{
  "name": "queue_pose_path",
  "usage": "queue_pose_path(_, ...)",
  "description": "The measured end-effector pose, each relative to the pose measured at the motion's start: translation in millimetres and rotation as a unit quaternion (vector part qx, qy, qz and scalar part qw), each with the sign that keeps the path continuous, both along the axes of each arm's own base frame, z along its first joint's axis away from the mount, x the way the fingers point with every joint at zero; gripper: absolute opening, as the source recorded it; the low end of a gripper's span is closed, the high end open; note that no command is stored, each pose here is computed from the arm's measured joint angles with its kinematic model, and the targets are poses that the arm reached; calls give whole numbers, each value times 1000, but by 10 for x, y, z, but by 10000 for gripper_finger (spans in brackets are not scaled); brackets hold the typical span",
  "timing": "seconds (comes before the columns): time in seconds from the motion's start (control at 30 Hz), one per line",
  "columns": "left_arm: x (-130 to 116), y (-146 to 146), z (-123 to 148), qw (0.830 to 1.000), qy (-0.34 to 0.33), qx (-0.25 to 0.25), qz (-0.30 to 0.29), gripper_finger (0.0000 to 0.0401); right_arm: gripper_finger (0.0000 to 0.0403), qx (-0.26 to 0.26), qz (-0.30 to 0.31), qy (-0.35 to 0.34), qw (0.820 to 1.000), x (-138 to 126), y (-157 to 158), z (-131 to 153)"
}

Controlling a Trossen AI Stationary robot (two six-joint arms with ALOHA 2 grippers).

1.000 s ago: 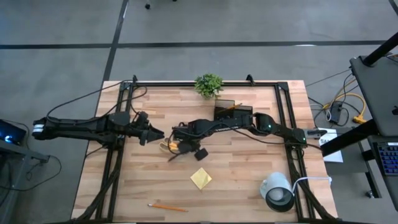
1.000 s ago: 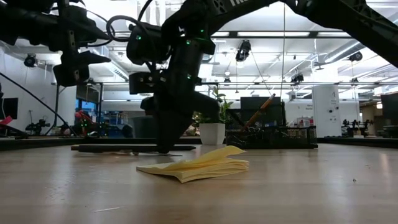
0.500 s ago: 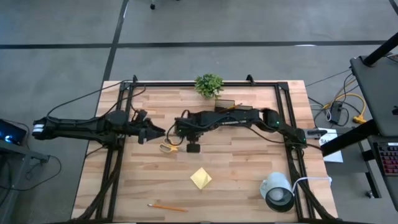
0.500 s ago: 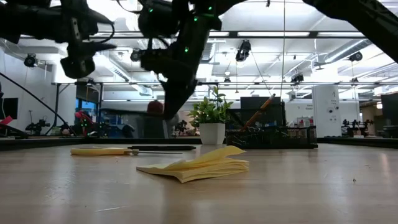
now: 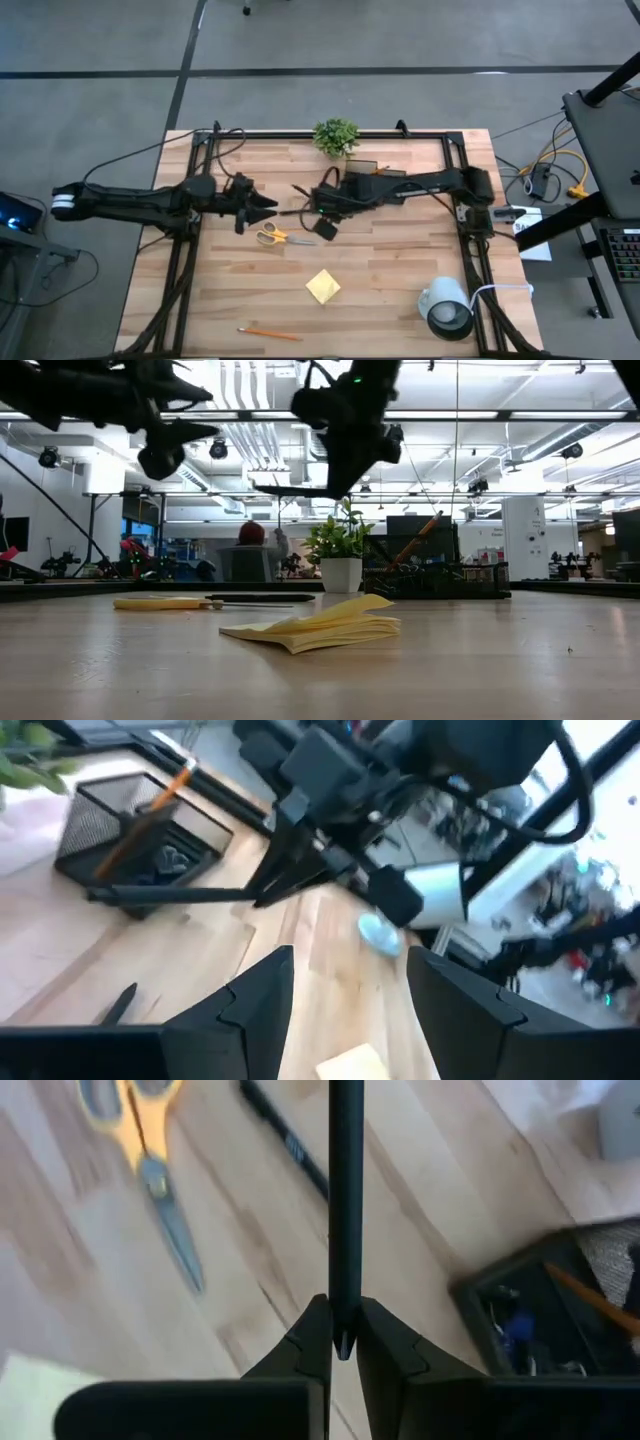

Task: Pick and place office supplies into organizer
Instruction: Put the bottom black pen into the desk organizer

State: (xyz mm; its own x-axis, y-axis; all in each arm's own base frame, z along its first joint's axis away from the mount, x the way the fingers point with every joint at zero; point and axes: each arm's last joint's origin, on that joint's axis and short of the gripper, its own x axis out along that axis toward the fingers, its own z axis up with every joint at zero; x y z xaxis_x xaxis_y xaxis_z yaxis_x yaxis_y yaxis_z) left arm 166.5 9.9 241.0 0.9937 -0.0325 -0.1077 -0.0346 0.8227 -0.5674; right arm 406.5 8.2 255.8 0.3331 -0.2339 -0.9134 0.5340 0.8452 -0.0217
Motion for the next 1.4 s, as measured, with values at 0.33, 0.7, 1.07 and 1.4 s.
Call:
queue_pose_path(0.33,390,64,-68,990,7,124,-60,180,17,-34,84,16,996,-294,322,48)
queue_pose_path(0.7,650,95,-185,972,46,216,-82,180,16,-33,119,1,992,-352,584,116)
queue_pose_path(1.07,916,90,-138,960,37,235,-150,180,16,-34,123,-2,992,-343,595,113)
queue_pose_path(1.4,988,90,-176,958,45,230,-167,149,16,-33,125,-2,992,-342,595,114)
